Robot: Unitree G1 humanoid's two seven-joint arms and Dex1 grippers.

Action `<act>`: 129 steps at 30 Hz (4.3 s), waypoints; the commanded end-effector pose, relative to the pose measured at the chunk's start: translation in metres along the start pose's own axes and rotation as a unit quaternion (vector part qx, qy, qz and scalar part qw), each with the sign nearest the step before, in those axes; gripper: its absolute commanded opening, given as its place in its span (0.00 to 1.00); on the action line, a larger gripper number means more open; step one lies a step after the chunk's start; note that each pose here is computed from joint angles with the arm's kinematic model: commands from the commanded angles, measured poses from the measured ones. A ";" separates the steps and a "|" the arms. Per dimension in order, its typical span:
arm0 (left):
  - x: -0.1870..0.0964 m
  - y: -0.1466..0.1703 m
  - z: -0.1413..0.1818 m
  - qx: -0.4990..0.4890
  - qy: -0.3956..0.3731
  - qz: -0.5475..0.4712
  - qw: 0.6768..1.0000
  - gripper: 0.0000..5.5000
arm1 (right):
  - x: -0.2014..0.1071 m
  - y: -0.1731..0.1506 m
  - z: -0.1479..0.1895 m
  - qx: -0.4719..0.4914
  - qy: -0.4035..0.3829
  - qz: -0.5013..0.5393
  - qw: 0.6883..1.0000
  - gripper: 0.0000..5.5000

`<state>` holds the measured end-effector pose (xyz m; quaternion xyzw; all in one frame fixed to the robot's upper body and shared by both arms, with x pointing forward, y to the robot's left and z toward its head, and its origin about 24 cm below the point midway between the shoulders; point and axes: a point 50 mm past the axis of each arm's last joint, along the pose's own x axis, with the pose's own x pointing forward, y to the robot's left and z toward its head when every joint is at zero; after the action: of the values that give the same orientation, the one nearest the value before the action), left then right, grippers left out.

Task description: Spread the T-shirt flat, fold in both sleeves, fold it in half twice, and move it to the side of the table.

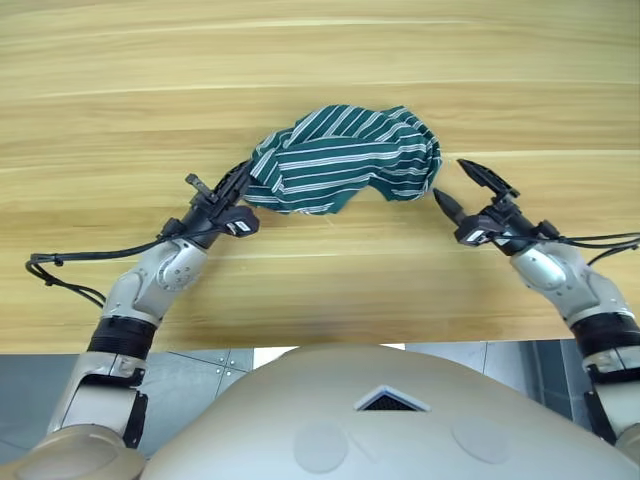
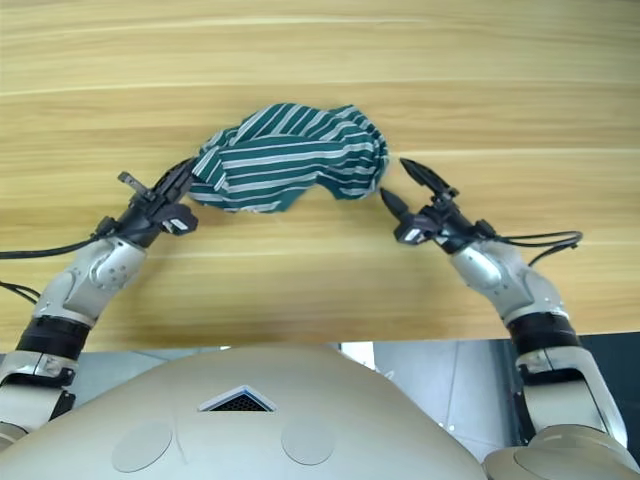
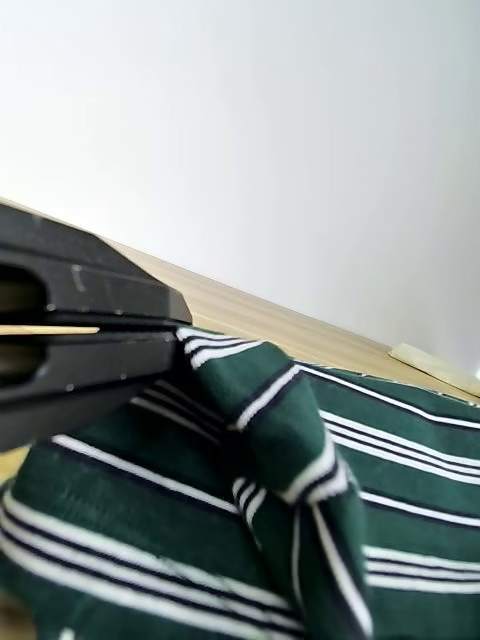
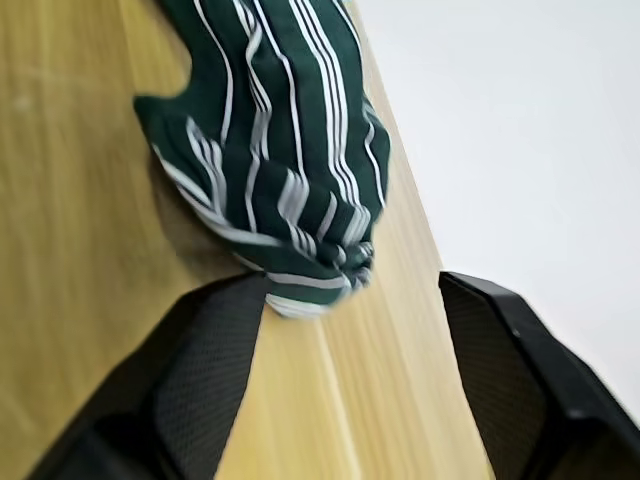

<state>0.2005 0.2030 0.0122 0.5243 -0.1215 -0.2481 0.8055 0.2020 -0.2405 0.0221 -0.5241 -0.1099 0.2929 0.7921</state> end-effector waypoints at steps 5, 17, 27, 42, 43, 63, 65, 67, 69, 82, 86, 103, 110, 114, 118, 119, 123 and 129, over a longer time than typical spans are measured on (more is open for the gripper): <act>-0.009 0.001 -0.008 0.008 0.038 0.010 0.999 0.00 | 0.001 0.009 -0.004 -0.043 0.029 0.058 0.997 0.57; -0.008 0.010 -0.008 0.006 0.044 0.062 0.997 0.00 | 0.028 0.046 0.010 -0.040 -0.005 0.081 0.996 0.45; -0.010 0.012 -0.009 0.009 0.047 0.061 0.997 0.00 | 0.023 0.049 0.006 -0.039 0.006 0.080 0.996 0.19; -0.016 0.023 -0.011 -0.017 0.054 0.107 0.993 0.00 | 0.030 0.014 0.008 -0.003 -0.004 -0.036 0.999 0.00; -0.018 0.029 -0.012 -0.038 0.052 0.134 0.989 0.00 | 0.031 -0.002 0.008 0.020 -0.010 -0.087 0.996 0.00; 0.125 0.172 -0.018 -0.393 -0.090 0.282 0.871 0.00 | 0.161 -0.182 0.045 0.360 -0.167 -0.354 0.847 0.00; 0.165 0.193 -0.018 -0.374 0.018 0.272 0.887 0.00 | 0.193 -0.208 0.043 0.328 -0.033 -0.379 0.865 0.00; 0.183 0.217 -0.009 -0.344 0.075 0.282 0.892 0.00 | 0.200 -0.231 0.047 0.286 0.042 -0.422 0.860 0.00; 0.189 0.246 0.005 -0.317 0.083 0.317 0.890 0.00 | 0.195 -0.258 0.055 0.256 0.051 -0.487 0.833 0.00; 0.098 0.048 -0.057 -0.257 0.078 0.104 0.958 0.00 | 0.125 -0.086 -0.006 0.236 -0.037 -0.304 0.922 0.00; 0.045 -0.028 -0.049 -0.225 0.055 -0.131 0.964 0.00 | 0.085 -0.027 -0.023 0.207 0.009 -0.120 0.971 0.00; -0.065 -0.036 -0.049 -0.241 0.057 -0.226 0.942 0.04 | -0.034 0.045 -0.010 0.206 0.007 0.169 0.964 0.00; -0.082 -0.044 -0.044 -0.257 0.071 -0.227 0.936 0.24 | -0.049 0.042 0.005 0.239 -0.014 0.182 0.954 0.21; -0.099 -0.047 -0.040 -0.261 0.083 -0.235 0.933 0.29 | -0.055 0.040 0.006 0.230 0.002 0.177 0.957 0.31; -0.119 -0.040 -0.055 -0.231 0.146 -0.227 0.935 0.29 | -0.070 0.030 0.009 0.229 0.009 0.162 0.960 0.31; -0.129 -0.035 -0.063 -0.221 0.181 -0.213 0.934 0.29 | -0.071 0.018 0.014 0.240 -0.011 0.131 0.962 0.31; -0.121 -0.008 -0.073 -0.237 0.196 -0.079 0.948 0.29 | -0.047 -0.026 0.017 0.263 -0.062 -0.001 0.963 0.31; -0.086 0.005 -0.072 -0.238 0.171 0.004 0.956 0.29 | 0.010 -0.001 -0.005 0.138 0.027 0.050 0.989 0.31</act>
<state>0.1620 0.3138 0.0006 0.3494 0.0590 -0.1630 0.9208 0.2048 -0.2493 0.0347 -0.3832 -0.0442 0.3206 0.8651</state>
